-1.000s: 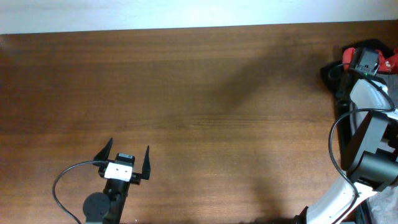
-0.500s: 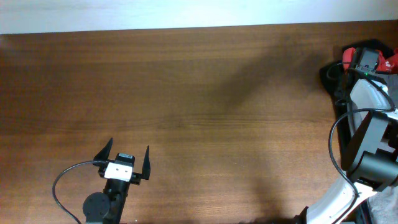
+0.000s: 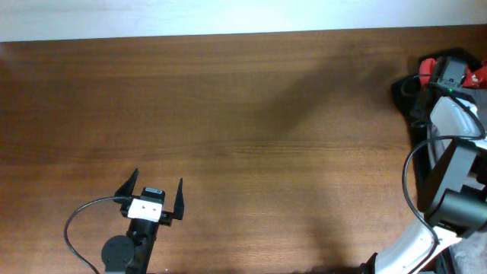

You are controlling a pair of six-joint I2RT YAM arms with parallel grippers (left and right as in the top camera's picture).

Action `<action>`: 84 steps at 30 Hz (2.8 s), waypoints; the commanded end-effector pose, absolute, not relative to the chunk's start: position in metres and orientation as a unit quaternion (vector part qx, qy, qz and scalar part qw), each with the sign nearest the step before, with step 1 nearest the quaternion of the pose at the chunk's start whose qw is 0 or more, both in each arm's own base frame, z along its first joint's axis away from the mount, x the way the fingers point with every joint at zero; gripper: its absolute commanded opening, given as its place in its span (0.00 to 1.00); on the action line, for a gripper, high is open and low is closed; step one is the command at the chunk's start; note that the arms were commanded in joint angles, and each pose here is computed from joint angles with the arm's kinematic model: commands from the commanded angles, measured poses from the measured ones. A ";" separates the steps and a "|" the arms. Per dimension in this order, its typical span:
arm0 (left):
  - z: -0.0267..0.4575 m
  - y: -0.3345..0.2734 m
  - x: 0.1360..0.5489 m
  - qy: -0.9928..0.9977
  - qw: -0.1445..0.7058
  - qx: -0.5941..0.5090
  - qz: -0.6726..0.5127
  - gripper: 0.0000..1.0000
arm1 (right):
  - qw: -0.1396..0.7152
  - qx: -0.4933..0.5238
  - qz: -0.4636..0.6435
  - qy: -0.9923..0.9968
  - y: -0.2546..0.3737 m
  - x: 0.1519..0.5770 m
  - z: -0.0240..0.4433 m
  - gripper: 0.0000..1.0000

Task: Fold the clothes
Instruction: 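Drag the grey trousers left onto the table center with right gripper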

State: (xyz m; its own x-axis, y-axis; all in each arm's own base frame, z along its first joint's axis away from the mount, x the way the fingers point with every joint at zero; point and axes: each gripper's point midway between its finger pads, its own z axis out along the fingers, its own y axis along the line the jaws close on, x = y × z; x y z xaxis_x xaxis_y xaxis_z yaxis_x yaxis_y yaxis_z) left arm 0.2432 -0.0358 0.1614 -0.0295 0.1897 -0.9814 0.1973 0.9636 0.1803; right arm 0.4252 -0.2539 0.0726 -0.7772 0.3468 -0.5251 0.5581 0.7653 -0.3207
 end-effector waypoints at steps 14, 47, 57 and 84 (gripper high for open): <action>0.160 -0.033 0.243 0.717 0.683 0.135 0.006 0.99 | 0.332 0.269 -0.153 0.891 -0.216 0.438 0.167 0.04; 0.160 -0.033 0.243 0.717 0.683 0.135 0.006 0.99 | 0.370 -0.026 0.163 0.914 0.251 0.468 0.152 0.04; 0.160 -0.033 0.243 0.717 0.683 0.135 0.006 0.99 | 0.319 -0.109 0.244 0.909 0.377 0.405 0.108 0.04; 0.159 -0.033 0.243 0.718 0.683 0.135 0.006 0.99 | 0.262 -0.137 0.295 0.908 0.409 0.359 0.133 0.42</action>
State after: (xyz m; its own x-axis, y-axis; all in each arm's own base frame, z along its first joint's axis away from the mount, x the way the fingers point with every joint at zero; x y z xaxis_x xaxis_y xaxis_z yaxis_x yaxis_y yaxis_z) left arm 0.2432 -0.0358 0.1614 -0.0294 0.1901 -0.9813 0.1974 0.9635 0.1807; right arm 0.3227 0.4291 0.0893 -0.8714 -0.1623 -0.4630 -0.4133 0.7513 0.5145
